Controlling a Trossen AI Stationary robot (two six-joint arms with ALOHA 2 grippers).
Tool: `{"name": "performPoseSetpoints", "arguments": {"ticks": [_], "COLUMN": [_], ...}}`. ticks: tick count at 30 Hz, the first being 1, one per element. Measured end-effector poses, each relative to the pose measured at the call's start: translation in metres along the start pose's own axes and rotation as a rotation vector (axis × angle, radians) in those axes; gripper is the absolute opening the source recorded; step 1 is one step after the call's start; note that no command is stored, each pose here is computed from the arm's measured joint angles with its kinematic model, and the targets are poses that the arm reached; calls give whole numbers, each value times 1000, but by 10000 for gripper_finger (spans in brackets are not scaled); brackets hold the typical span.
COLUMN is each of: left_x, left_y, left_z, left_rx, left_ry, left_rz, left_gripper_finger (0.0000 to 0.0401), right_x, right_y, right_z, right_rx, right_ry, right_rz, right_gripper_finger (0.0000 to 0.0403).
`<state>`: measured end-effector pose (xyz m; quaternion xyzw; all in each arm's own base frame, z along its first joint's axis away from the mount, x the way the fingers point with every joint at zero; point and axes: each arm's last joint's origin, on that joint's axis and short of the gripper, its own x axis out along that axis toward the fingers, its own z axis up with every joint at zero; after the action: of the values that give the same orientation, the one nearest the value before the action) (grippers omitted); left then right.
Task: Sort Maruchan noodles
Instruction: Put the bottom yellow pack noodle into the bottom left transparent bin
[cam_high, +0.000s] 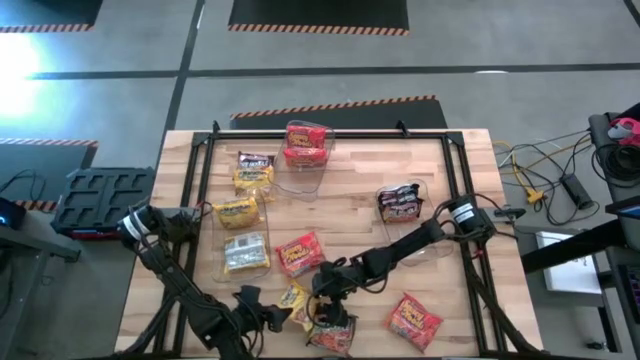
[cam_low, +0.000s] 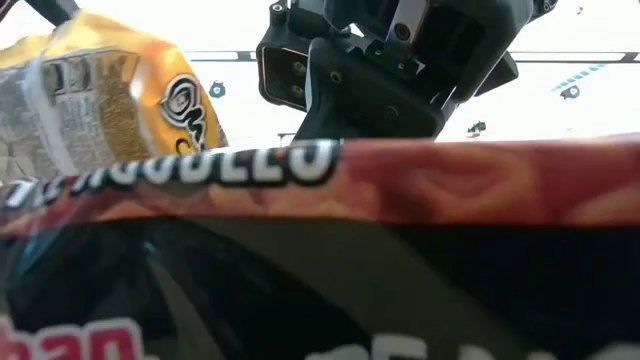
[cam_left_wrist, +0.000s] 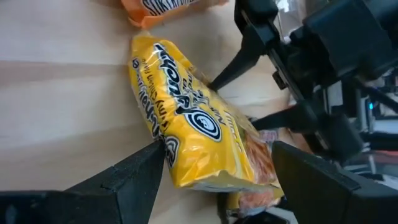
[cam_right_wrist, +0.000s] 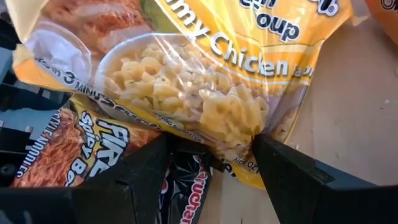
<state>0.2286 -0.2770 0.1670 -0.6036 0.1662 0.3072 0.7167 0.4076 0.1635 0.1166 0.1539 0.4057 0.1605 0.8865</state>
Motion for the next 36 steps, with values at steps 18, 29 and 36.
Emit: {"name": "performPoseSetpoints", "arguments": {"ticks": [18,29,36], "left_x": [10,12,24], "left_y": [-5,-7,-8], "left_z": [-7,-6,4], "left_rx": [-83,-108,-132], "left_ry": [132,173,109], "left_rz": [51,82,73], "left_gripper_finger": [280,280,280], "right_x": [0,0,-1], "right_y": [-2,-5,-7], "right_z": [1,5,6], "right_rx": [-51,-67,-85], "right_ry": [-10,-57,-84], "right_rz": [-1,-55,-106], "right_gripper_finger": [230,230,230]}}
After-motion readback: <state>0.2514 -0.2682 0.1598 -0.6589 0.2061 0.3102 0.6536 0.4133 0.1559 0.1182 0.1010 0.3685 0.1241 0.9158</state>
